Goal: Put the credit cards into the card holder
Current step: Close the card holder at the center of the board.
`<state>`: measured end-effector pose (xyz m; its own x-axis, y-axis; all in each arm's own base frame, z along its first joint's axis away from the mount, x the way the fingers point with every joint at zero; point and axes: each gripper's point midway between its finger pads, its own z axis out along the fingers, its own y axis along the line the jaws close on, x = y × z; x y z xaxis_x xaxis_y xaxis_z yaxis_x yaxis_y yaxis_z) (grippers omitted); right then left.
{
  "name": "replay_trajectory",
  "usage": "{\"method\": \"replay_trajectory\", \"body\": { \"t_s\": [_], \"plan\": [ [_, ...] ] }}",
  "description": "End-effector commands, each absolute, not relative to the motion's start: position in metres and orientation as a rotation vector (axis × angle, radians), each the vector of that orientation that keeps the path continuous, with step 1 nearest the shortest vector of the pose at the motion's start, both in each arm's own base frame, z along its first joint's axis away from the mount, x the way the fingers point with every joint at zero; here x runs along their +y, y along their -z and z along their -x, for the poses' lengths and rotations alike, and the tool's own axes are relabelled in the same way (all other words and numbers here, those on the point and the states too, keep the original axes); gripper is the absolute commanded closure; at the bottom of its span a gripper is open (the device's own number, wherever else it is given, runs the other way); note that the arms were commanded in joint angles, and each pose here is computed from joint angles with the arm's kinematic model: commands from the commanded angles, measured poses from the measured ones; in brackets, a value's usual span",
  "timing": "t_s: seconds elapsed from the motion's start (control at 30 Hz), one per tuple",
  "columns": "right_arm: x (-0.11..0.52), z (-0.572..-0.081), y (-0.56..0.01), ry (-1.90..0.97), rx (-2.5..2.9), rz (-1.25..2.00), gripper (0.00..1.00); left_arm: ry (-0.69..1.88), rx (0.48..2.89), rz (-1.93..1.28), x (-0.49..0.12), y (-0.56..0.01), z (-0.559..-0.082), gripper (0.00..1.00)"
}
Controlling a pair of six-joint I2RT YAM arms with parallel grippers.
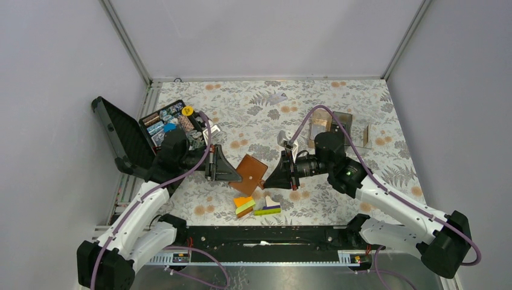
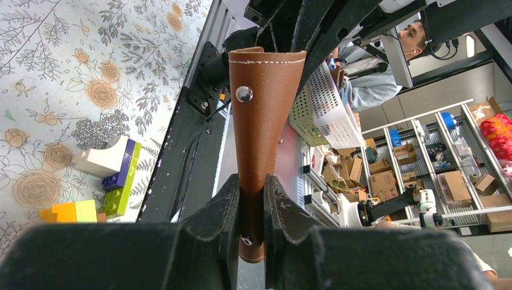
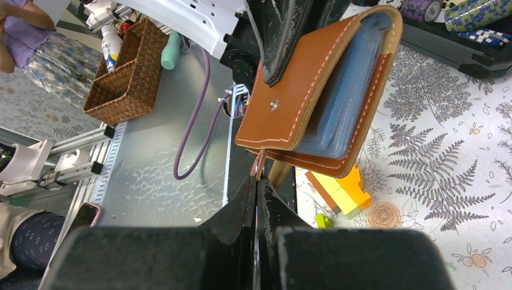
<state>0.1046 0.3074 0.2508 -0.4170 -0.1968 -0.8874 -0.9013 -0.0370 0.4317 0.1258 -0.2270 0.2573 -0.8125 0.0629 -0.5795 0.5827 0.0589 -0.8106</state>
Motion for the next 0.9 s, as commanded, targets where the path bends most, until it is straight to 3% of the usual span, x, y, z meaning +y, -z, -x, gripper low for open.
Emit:
{"method": "replay_trajectory", "body": {
  "t_s": [0.0, 0.47, 0.63, 0.87],
  "plan": [
    [0.293, -0.064, -0.252, -1.693, 1.648, 1.311, 1.00, 1.668, 1.863, -0.580, -0.222, -0.267, -0.162, 1.00],
    [0.289, -0.056, -0.250, -1.717, 1.610, 1.379, 1.00, 1.717, 1.875, -0.523, -0.219, -0.266, -0.170, 1.00],
    [0.299, -0.079, -0.249, -1.615, 1.682, 1.256, 1.00, 1.407, 1.999, -0.520, -0.208, -0.243, -0.182, 1.00],
    [0.319, -0.100, -0.242, -1.577, 1.762, 1.161, 1.00, 1.267, 1.996, -0.505, -0.200, -0.239, -0.187, 1.00]
  ]
}}
